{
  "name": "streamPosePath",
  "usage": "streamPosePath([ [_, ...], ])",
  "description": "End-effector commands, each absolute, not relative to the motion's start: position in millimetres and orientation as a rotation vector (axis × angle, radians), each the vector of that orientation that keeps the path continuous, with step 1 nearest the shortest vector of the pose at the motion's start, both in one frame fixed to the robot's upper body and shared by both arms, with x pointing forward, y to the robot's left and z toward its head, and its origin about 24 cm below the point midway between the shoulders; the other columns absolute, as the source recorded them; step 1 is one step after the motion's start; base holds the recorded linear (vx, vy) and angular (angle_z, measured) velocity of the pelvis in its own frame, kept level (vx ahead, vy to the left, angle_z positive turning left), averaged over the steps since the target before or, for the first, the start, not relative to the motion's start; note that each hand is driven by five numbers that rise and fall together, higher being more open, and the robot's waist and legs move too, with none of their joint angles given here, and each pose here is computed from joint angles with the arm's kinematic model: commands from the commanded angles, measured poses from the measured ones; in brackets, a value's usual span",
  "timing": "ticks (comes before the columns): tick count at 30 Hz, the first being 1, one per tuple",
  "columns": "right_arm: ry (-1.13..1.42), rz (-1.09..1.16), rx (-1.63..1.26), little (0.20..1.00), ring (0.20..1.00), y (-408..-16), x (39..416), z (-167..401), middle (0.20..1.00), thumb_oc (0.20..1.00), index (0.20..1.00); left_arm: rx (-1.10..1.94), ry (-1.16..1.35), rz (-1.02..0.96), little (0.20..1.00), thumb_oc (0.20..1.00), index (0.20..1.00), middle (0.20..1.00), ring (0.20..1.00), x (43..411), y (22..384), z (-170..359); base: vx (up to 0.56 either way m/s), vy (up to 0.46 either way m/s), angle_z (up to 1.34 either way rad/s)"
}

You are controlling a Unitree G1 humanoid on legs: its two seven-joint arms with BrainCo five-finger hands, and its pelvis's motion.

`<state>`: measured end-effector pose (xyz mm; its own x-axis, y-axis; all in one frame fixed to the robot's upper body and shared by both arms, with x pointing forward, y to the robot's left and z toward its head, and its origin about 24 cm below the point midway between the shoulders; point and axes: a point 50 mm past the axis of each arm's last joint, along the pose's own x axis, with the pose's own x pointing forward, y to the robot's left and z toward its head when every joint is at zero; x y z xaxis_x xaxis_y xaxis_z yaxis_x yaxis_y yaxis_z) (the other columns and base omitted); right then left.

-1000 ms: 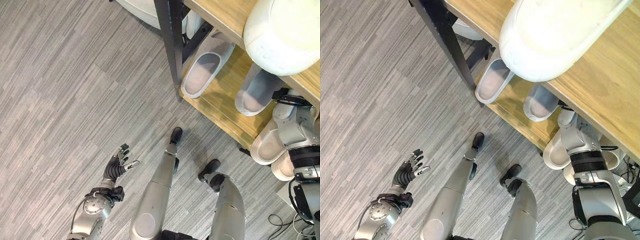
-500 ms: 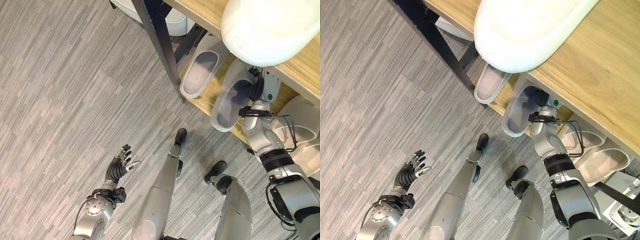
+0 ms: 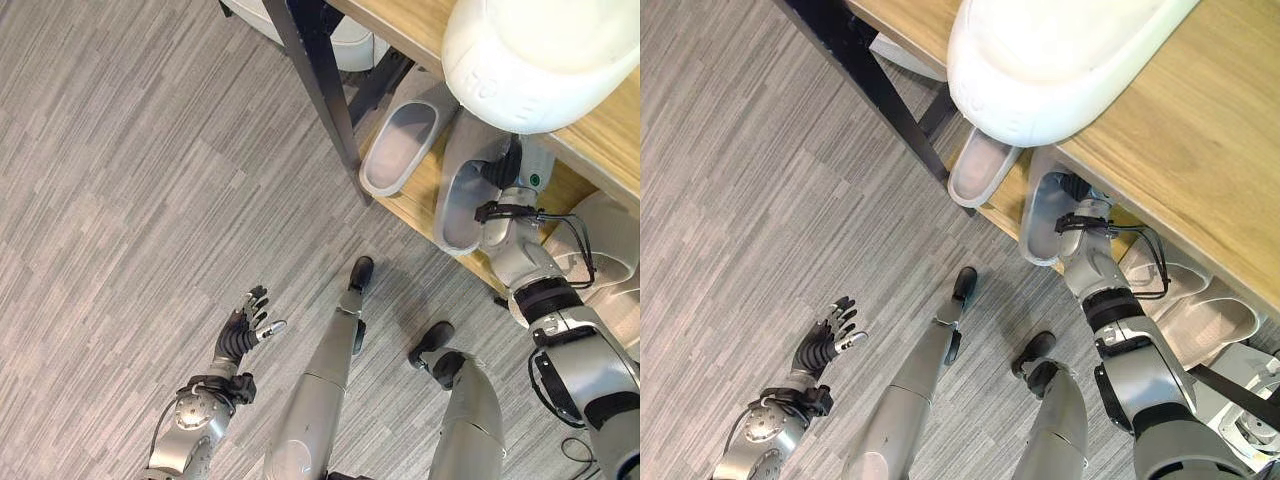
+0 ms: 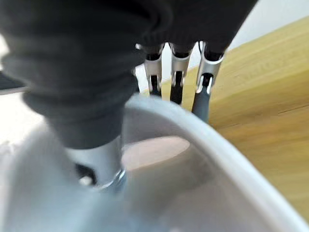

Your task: Arrange the slippers neatly on the shoe rack.

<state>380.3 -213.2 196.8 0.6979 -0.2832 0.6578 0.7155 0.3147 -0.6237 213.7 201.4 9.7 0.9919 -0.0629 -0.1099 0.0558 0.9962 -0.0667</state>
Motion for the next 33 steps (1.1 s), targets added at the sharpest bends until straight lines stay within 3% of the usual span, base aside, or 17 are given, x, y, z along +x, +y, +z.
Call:
streamPosePath([
  [1,-0.607,-0.754,-1.044,1.0,1.0,-225.2,370.9,226.3,1.0,1.0,1.0,-0.05,-0.06,-0.102,1.0,1.0,1.0,1.0,1.0,228.5,191.0,42.2,0.0,0.0,0.0],
  [8,-0.705,-0.701,-0.894,1.0,1.0,-201.9,369.3,244.8,1.0,1.0,1.0,-0.035,-0.273,-0.098,1.0,1.0,1.0,1.0,1.0,265.6,174.6,88.5,0.0,0.006,-0.07],
  [16,-0.756,-0.612,-0.681,1.0,1.0,-174.4,360.8,239.1,1.0,1.0,1.0,-0.039,-0.26,-0.052,1.0,1.0,1.0,1.0,1.0,278.8,170.4,86.8,-0.01,0.023,-0.14],
  [23,-0.642,-0.459,-0.193,1.0,1.0,-146.9,347.8,199.0,1.0,1.0,1.0,-0.016,-0.185,-0.017,1.0,1.0,1.0,1.0,1.0,281.2,169.1,71.3,-0.01,0.01,-0.04],
  [33,-0.445,-0.271,0.071,1.0,1.0,-101.7,348.5,163.6,1.0,1.0,1.0,0.002,-0.136,0.036,1.0,1.0,1.0,1.0,1.0,283.2,171.1,61.3,-0.01,0.001,-0.03],
])
